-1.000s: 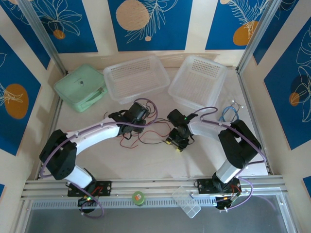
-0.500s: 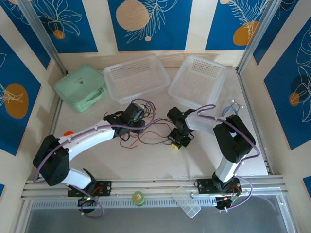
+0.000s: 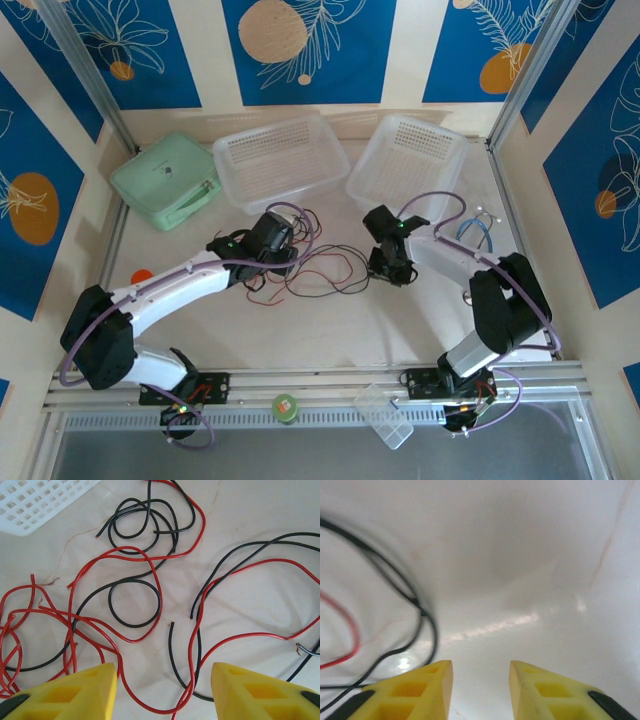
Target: Untangle the cables
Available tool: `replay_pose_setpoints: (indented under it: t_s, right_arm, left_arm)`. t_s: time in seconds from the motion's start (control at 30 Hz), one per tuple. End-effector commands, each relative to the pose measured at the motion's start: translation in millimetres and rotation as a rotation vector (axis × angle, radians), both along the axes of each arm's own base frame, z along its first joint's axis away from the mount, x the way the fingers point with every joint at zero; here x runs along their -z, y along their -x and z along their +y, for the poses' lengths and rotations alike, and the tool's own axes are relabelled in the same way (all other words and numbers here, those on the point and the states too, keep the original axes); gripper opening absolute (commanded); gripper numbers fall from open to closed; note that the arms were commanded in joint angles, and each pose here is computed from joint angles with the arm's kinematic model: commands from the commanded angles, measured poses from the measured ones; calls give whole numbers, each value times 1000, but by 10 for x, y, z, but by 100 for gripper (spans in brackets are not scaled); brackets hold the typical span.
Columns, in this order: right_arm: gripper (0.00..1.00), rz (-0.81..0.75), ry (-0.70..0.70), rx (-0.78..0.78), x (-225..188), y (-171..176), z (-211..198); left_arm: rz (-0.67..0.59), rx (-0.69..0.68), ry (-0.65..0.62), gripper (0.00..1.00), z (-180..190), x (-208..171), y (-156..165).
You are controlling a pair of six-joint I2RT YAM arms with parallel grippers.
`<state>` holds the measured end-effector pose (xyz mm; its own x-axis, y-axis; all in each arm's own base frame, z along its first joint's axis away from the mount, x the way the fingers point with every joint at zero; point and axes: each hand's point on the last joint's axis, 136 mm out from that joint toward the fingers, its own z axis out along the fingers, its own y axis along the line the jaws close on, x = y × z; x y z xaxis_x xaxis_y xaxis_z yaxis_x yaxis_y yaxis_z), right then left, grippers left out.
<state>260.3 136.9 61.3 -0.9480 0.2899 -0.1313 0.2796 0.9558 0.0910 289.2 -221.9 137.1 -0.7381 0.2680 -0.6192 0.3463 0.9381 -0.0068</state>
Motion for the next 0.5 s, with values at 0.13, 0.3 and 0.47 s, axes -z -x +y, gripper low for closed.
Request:
replay_pose_setpoints:
  t_s: [0.13, 0.3, 0.47]
  right_arm:
    - [42, -110, 47, -343, -89, -524, 151]
    - [42, -81, 80, -393, 93, -665, 203]
    - [41, -51, 54, -391, 241, -665, 294]
  left_arm:
    - [8, -6, 33, 53, -37, -89, 69]
    - [12, -13, 32, 53, -31, -94, 86]
    - [9, -19, 35, 53, -38, -116, 83]
